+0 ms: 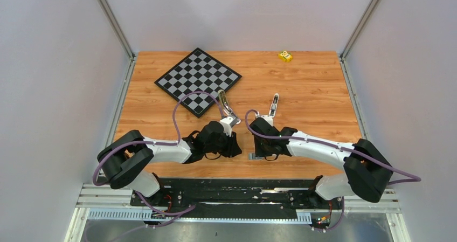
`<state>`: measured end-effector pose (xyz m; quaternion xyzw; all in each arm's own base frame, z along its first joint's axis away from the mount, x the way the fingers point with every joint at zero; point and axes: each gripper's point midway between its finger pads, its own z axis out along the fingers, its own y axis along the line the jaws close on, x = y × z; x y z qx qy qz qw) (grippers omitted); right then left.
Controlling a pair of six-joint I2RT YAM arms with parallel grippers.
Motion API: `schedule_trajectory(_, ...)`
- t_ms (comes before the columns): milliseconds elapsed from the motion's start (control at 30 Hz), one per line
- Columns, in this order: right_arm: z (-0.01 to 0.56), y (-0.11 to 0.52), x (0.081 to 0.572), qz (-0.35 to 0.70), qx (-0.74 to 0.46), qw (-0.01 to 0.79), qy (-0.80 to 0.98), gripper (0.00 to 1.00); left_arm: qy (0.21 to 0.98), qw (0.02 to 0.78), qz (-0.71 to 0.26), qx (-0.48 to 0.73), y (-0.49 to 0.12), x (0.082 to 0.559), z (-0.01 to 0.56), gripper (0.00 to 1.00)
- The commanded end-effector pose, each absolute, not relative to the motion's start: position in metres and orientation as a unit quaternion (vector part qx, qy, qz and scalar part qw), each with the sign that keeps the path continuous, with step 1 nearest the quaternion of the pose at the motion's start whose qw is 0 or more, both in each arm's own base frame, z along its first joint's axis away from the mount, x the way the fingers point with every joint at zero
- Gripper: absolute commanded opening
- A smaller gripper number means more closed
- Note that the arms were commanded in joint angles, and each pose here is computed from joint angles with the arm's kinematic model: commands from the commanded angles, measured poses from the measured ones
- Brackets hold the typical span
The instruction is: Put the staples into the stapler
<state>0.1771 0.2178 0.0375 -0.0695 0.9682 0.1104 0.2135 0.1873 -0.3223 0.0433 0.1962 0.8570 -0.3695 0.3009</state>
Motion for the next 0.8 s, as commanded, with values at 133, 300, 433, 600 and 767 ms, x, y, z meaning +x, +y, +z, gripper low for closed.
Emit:
schedule_trajectory(133,0.042,0.219,0.176,0.115,-0.069,0.228,0.964,0.3,0.857,0.303,-0.369,0.195,-0.322,0.189,0.041,0.26)
schedule_trajectory(300,0.034,0.218,0.174,0.106,-0.072,0.214,0.969,0.3,0.857,0.303,-0.368,0.195,-0.32,0.189,0.041,0.26)
schedule_trajectory(433,0.031,0.217,0.173,0.099,-0.073,0.208,0.97,0.29,0.857,0.305,-0.365,0.196,-0.319,0.189,0.042,0.26)
schedule_trajectory(600,0.027,0.216,0.172,0.094,-0.075,0.203,0.972,0.28,0.857,0.306,-0.364,0.197,-0.319,0.189,0.042,0.26)
schedule_trajectory(767,0.025,0.215,0.171,0.091,-0.077,0.199,0.973,0.27,0.857,0.306,-0.363,0.199,-0.32,0.19,0.043,0.26)
